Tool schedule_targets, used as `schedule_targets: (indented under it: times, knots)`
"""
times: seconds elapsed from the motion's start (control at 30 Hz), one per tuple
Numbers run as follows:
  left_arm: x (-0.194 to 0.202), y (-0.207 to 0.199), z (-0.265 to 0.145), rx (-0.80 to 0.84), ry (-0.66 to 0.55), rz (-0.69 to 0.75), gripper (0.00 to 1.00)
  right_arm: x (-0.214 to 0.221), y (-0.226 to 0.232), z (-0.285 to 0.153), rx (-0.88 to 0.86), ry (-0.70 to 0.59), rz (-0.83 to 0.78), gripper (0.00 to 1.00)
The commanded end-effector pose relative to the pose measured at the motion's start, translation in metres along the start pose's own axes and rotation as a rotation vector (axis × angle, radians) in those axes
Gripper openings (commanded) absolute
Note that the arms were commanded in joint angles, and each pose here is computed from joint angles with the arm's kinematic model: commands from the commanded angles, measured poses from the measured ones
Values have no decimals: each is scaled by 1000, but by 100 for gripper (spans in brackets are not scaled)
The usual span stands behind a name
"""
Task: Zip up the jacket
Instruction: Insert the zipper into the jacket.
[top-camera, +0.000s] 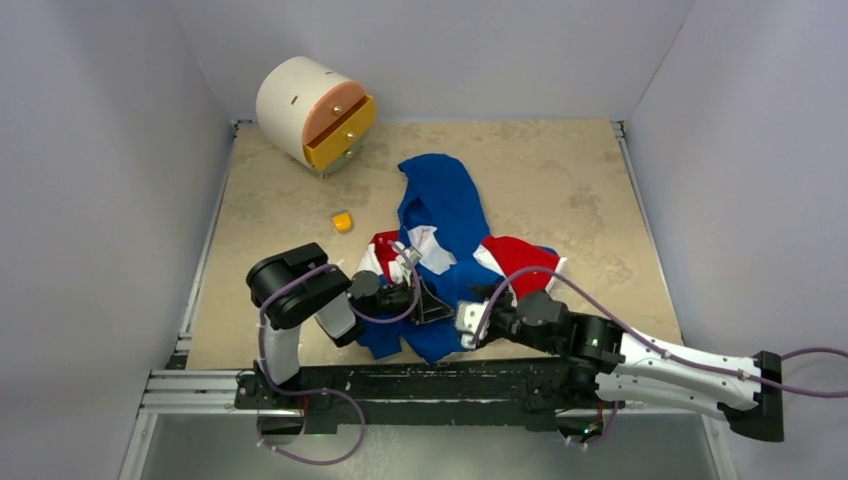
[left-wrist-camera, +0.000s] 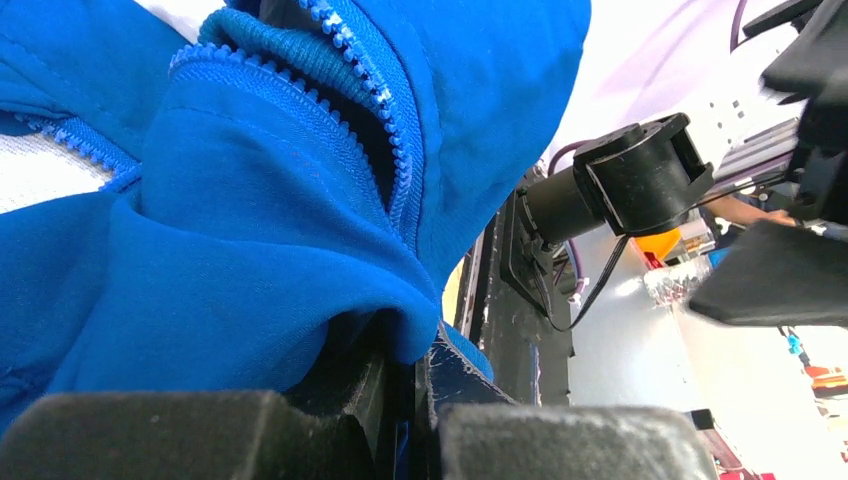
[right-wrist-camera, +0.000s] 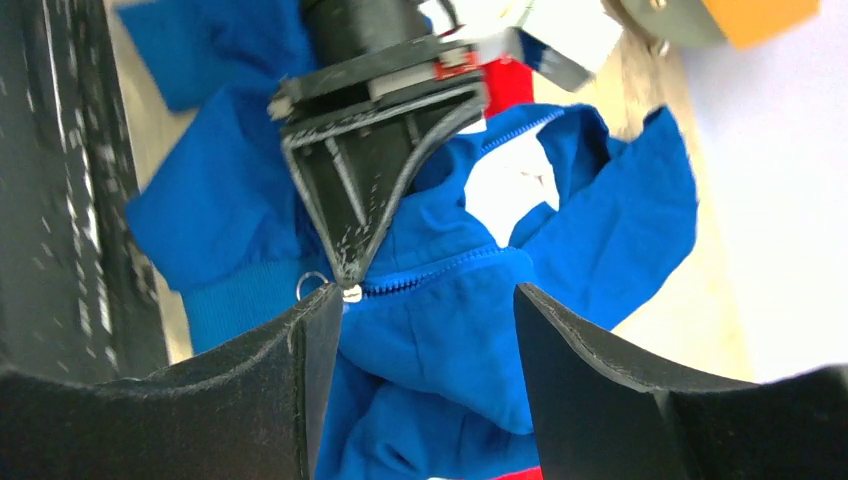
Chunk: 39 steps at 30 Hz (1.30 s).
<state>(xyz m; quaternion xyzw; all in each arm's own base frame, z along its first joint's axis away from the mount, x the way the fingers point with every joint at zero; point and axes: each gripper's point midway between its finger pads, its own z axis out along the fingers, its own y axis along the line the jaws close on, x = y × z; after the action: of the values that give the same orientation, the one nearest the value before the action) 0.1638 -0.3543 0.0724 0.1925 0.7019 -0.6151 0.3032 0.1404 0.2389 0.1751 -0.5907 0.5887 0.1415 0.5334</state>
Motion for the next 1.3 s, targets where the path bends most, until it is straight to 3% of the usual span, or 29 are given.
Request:
schedule_targets:
  times: [0.0,0.1,0.53,0.93,1.27]
  knots:
    - [-23,-28,1,121,-104,84,0,7,10,11,-68,-45,-544,67]
    - [-24,-27,2,121,-105,76,0,12,23,12,-111,-97,-660,64]
    - [-19,-27,2,121,-87,55,0,14,57,29,-243,-181,-740,38]
    - [-17,-27,2,120,-81,43,0,50,91,33,-405,-137,-746,36]
    - [-15,-30,3,131,-74,39,0,62,83,43,-380,-50,-769,33]
